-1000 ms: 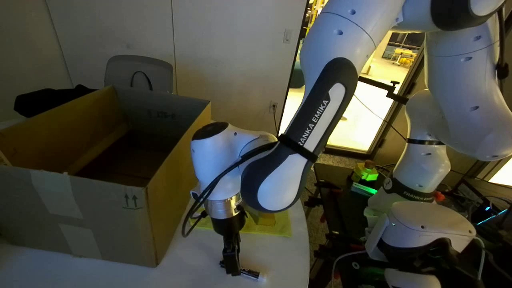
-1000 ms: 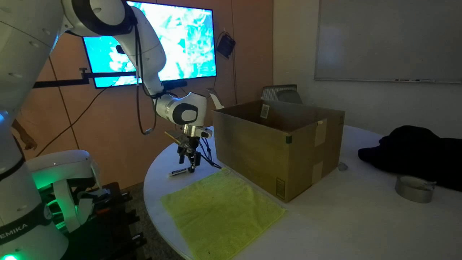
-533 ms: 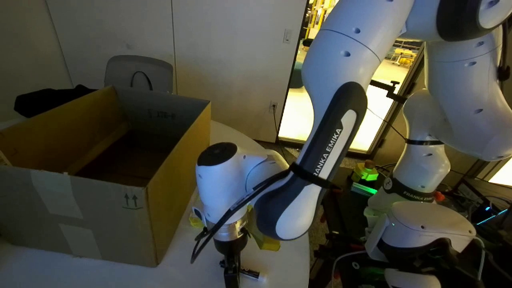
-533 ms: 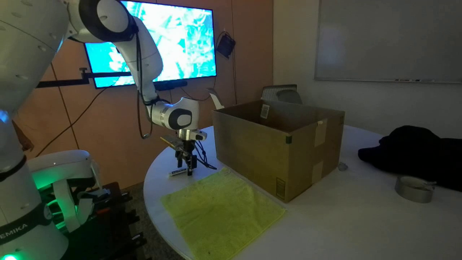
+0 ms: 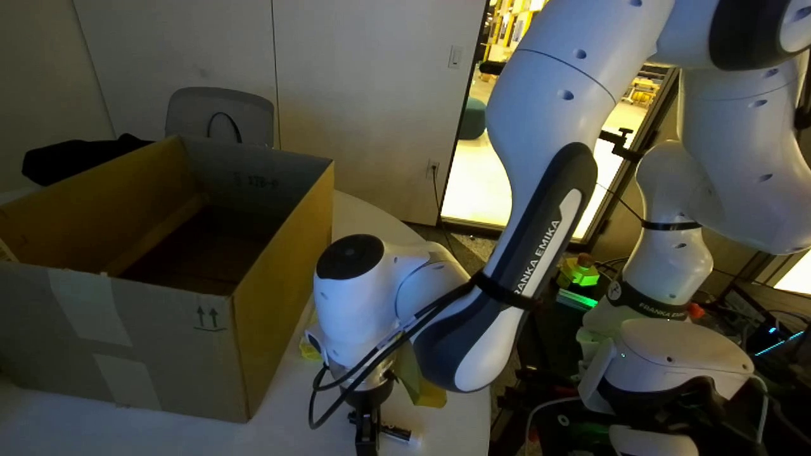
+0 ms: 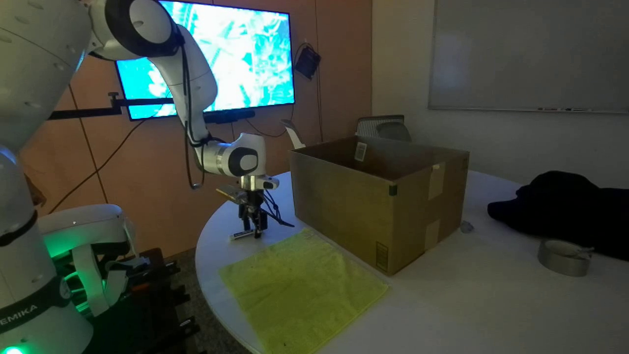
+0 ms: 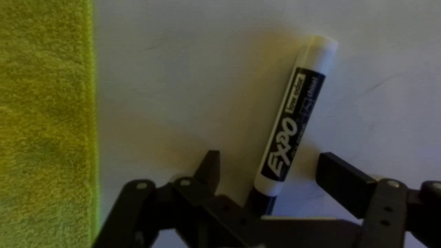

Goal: Put the black marker on the yellow cloth, wrap the yellow cloth around the marker and put them in the box

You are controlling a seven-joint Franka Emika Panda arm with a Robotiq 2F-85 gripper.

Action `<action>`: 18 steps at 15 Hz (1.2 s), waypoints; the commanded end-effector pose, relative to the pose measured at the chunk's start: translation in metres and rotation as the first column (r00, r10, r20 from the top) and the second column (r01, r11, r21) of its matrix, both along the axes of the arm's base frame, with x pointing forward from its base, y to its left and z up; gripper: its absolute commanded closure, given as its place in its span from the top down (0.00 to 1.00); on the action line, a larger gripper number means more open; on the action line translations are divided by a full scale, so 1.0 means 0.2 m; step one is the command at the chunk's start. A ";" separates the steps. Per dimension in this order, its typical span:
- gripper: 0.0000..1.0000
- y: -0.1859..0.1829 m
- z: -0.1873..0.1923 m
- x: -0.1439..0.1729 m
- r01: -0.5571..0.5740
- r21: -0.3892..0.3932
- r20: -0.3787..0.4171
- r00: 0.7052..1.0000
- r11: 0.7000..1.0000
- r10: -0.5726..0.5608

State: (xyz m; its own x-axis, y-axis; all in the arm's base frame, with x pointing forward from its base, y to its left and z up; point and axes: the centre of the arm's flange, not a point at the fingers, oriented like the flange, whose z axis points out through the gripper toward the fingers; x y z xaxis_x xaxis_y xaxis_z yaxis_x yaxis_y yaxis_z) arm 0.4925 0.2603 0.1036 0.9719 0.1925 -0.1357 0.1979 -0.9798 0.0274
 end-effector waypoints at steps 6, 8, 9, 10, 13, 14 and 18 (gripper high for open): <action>0.05 -0.05 0.13 -0.02 -0.158 -0.069 -0.143 0.979 0.985 0.147; 0.07 -0.07 0.15 -0.03 -0.207 -0.084 -0.180 0.965 0.975 0.190; 0.08 -0.08 0.17 -0.03 -0.228 -0.091 -0.197 0.958 0.970 0.206; 0.08 -0.09 0.18 -0.03 -0.241 -0.103 -0.205 0.954 0.965 0.217; 0.07 -0.17 0.25 0.00 -0.264 -0.119 -0.208 0.949 0.957 0.236; 0.06 -0.23 0.30 0.03 -0.253 -0.122 -0.189 0.955 0.960 0.227; 0.06 -0.51 0.43 0.16 -0.185 -0.128 -0.139 0.976 0.974 0.167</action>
